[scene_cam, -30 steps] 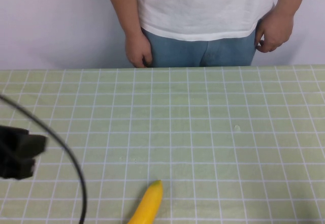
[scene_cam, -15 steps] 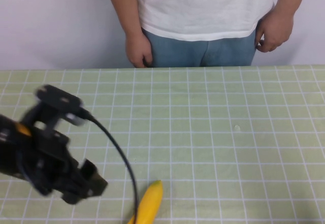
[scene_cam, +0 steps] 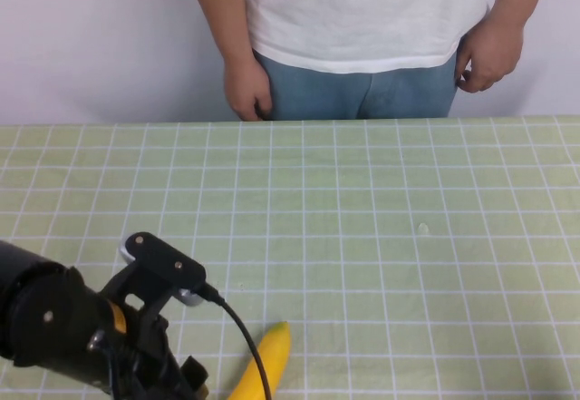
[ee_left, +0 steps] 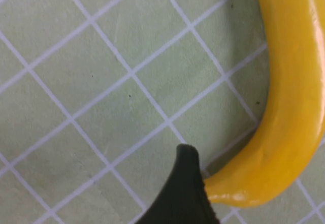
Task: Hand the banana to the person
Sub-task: Pick up the banana
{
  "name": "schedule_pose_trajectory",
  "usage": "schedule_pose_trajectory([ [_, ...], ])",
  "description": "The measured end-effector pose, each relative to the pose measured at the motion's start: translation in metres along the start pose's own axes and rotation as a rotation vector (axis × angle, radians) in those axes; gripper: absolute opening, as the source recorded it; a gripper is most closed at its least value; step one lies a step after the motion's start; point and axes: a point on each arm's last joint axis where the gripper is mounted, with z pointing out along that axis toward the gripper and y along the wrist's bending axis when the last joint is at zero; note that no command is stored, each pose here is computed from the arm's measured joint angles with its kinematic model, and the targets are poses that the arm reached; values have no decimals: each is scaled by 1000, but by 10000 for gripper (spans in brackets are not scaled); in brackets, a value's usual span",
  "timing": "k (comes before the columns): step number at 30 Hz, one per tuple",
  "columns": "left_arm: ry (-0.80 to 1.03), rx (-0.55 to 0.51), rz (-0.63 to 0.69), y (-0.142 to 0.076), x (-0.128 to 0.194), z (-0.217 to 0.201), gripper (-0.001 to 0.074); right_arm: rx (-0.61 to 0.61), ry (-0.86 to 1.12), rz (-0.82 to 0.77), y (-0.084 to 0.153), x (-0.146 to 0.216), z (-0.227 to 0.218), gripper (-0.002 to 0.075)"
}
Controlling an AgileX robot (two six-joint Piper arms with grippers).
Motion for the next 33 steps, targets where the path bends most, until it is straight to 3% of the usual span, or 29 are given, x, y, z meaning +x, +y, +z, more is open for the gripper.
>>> schedule_pose_trajectory([
  [6,-22,27,36,-3,-4,7,536,0,0,0,0,0,0,-7],
  [15,63,50,124,-26,-7,34,536,0,0,0,0,0,0,-7],
  [23,177,-109,108,-32,-3,64,536,0,0,0,0,0,0,-7],
  [29,228,-127,81,-31,0,83,532,0,0,0,0,0,0,-7],
  [31,240,-125,77,-31,1,86,497,0,0,0,0,0,0,-7],
  [33,245,-125,77,-31,1,87,403,0,0,0,0,0,0,-7],
])
